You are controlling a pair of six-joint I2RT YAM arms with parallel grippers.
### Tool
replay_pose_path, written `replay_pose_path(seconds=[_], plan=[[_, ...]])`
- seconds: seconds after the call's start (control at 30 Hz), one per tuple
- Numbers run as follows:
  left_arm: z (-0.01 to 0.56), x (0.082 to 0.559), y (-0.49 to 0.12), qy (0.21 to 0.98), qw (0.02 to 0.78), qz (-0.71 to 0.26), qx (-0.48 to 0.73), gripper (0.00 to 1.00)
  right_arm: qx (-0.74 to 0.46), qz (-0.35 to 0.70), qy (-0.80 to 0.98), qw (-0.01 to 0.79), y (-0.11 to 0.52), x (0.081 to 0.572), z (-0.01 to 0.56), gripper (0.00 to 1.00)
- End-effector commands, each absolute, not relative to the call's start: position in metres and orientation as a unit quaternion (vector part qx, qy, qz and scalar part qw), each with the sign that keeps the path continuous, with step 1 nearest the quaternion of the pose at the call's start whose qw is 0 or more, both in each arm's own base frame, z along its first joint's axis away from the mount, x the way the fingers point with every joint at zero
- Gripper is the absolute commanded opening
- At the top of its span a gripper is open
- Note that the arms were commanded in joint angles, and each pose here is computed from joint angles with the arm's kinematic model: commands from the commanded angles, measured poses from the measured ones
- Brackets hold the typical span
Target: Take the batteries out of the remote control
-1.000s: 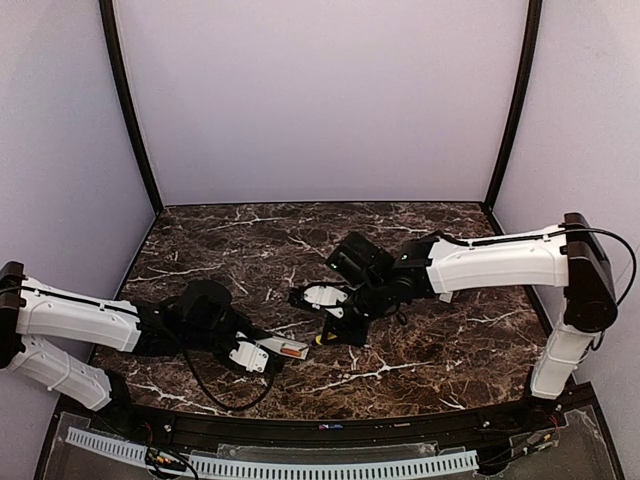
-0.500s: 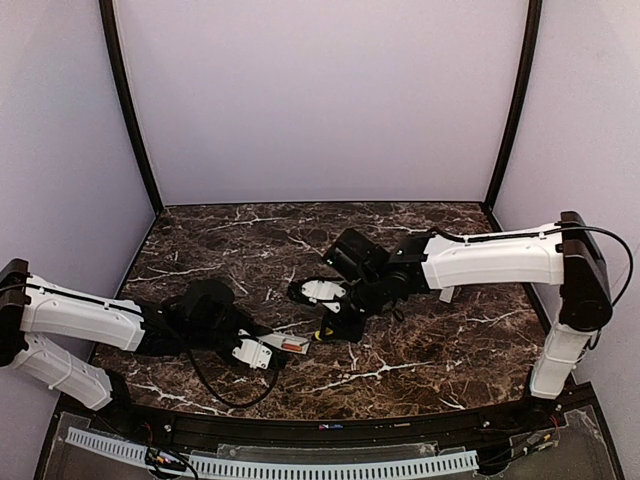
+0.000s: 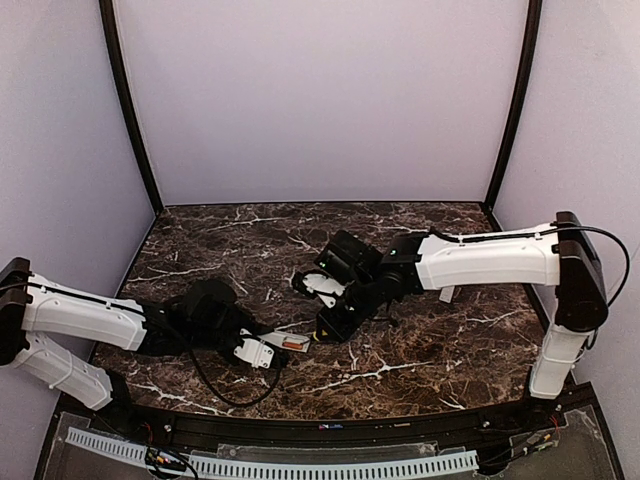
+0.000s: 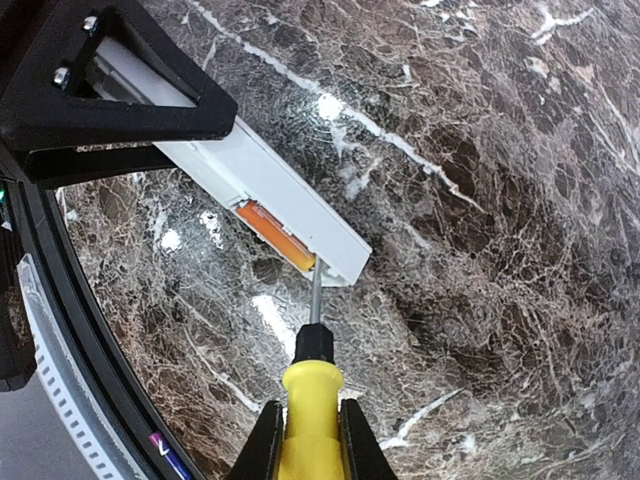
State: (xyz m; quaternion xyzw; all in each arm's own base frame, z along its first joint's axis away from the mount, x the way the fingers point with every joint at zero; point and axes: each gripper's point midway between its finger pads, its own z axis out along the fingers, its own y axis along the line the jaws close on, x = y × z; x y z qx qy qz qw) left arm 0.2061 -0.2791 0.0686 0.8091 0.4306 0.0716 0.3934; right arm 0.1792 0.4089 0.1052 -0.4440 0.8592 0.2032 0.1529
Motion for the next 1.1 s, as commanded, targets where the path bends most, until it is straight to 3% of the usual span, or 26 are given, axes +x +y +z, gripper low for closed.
replay_pose_path(seconds=[0.0, 0.73, 1.07], plan=[[0.063, 0.202, -0.278, 0.434, 0.375, 0.067, 0.816, 0.00, -0.398, 0.211, 0.880, 0.152, 0.414, 0.171, 0.120, 0.00], [0.063, 0.200, -0.279, 0.445, 0.366, 0.071, 0.814, 0.00, -0.249, 0.183, 0.945, 0.104, 0.409, 0.159, 0.096, 0.00], [0.063, 0.198, -0.282, 0.444, 0.367, 0.068, 0.815, 0.00, -0.182, 0.246, 0.945, 0.117, 0.405, 0.158, 0.110, 0.00]])
